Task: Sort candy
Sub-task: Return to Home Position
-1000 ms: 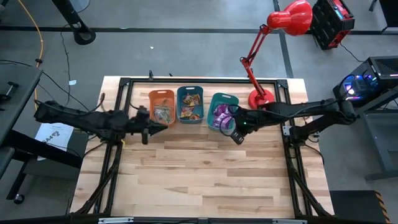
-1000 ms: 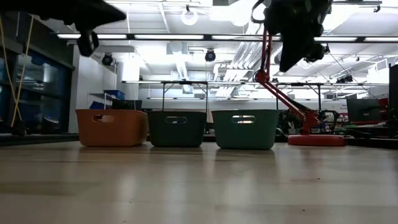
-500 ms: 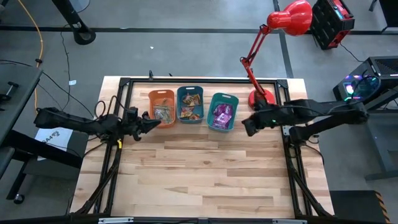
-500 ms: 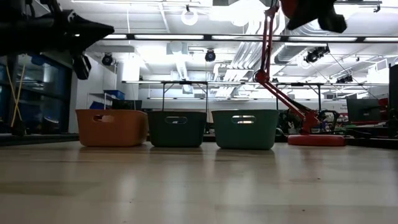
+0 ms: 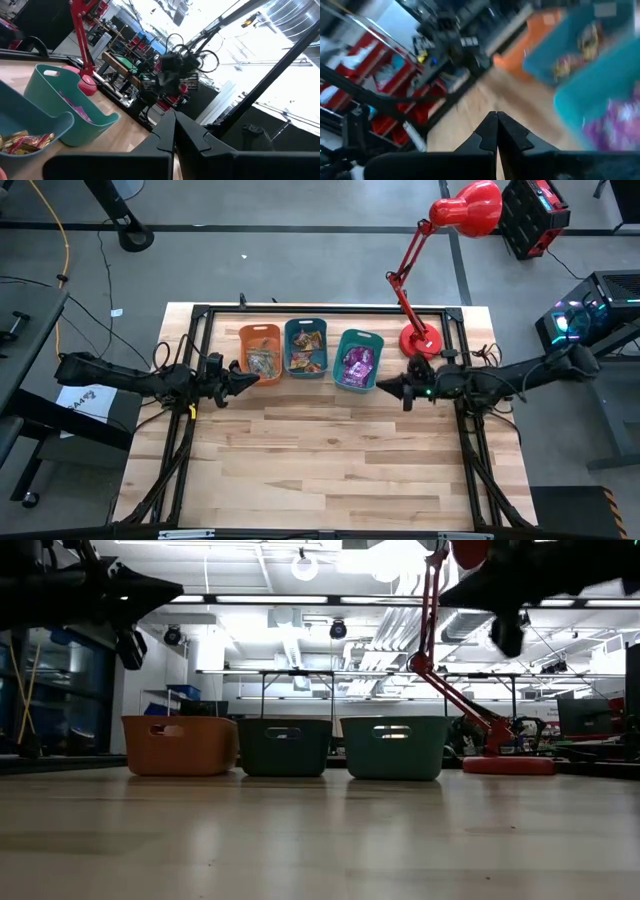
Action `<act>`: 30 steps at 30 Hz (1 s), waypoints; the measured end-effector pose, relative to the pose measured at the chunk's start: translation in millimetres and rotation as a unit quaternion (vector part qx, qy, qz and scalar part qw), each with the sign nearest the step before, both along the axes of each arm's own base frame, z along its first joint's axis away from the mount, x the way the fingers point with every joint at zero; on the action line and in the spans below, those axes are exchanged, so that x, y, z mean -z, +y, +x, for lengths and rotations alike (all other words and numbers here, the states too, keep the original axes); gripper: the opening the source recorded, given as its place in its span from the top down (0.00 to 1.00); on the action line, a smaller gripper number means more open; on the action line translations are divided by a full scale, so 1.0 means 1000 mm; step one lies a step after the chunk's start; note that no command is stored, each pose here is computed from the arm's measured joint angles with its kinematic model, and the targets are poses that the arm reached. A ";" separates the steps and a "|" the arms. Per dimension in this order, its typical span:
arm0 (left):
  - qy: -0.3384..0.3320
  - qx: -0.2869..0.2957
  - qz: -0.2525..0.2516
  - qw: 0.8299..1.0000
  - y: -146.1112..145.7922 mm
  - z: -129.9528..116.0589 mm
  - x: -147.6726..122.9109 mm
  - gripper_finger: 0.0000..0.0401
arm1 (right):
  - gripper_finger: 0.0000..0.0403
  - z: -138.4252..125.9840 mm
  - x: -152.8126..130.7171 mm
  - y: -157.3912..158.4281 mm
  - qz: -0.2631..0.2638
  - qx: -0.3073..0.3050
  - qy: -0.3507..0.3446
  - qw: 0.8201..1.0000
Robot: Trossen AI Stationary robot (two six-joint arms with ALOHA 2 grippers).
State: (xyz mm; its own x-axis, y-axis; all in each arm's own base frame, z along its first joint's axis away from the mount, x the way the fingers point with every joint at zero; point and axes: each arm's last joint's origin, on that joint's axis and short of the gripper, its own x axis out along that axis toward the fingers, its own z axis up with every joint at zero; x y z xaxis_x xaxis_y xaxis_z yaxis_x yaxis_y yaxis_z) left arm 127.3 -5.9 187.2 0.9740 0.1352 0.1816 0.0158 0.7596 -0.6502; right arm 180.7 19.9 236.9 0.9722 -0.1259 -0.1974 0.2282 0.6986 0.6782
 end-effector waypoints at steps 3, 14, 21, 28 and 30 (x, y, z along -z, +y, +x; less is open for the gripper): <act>0.000 0.000 0.000 1.000 0.000 0.000 0.000 1.00 | 1.00 -0.002 0.016 -0.016 -0.069 -0.002 -0.022 0.997; 0.002 0.001 0.001 1.000 0.000 0.000 0.000 1.00 | 1.00 -0.020 0.065 -0.037 -0.167 -0.096 -0.006 0.981; -0.011 0.001 0.000 1.000 0.001 -0.009 -0.003 1.00 | 1.00 -0.030 0.090 -0.036 -0.144 -0.097 0.041 0.984; 0.026 0.001 0.004 1.000 0.002 -0.019 0.004 1.00 | 1.00 -0.033 0.098 -0.039 -0.140 -0.041 0.087 0.985; 0.063 0.001 0.007 0.998 0.002 -0.022 0.012 1.00 | 1.00 -0.034 0.101 -0.040 -0.142 -0.032 0.102 0.984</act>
